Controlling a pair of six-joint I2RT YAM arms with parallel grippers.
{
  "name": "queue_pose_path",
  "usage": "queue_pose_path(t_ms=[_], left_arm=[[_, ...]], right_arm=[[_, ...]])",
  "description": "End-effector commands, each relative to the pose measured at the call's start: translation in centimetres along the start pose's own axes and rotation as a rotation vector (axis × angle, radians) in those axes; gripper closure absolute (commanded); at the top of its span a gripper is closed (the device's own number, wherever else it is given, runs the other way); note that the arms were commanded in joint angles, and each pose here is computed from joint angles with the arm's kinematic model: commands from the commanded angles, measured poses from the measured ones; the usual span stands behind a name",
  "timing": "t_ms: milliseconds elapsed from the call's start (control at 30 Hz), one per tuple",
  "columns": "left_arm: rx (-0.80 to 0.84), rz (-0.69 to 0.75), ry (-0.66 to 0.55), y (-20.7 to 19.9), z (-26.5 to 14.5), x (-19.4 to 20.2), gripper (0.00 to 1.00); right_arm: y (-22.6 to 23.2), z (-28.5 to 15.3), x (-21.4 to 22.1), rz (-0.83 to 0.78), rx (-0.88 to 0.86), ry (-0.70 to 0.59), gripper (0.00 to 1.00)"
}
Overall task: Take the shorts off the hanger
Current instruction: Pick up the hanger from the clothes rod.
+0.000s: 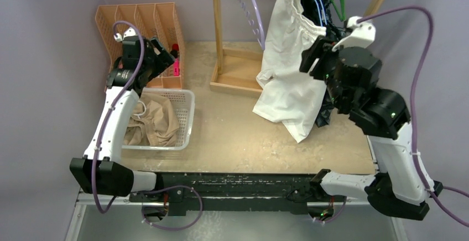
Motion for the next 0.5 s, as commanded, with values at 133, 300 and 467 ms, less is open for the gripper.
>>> queue_pose_path(t_ms=[133, 300, 467], left_arm=[[0.094, -0.023, -0.077, -1.6, -1.0, -0.7, 0.21], [0.322, 0.058, 0.032, -1.9, -1.2, 5.0, 0.20], [0.250, 0.125, 0.040, -0.1, -2.8, 6.4, 0.18]], right_arm=[[-1.1, -1.8, -3.3, -0.020, 0.050, -0.067, 0.36], [-1.0, 1.2, -3.3, -0.070, 0.170, -0.149, 0.35], [-2.8, 7.5, -3.2, -0.101, 0.165, -0.072, 0.34]])
Point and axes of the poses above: each gripper's point midway between its finger pads, its own z axis out along the fingers, its own y axis along the line the jaws close on, x = y × z, the point moved 8 cm from there along -z, back along the fingers, and after that the axes turned 14 degrees about z, right-handed, at the moved point
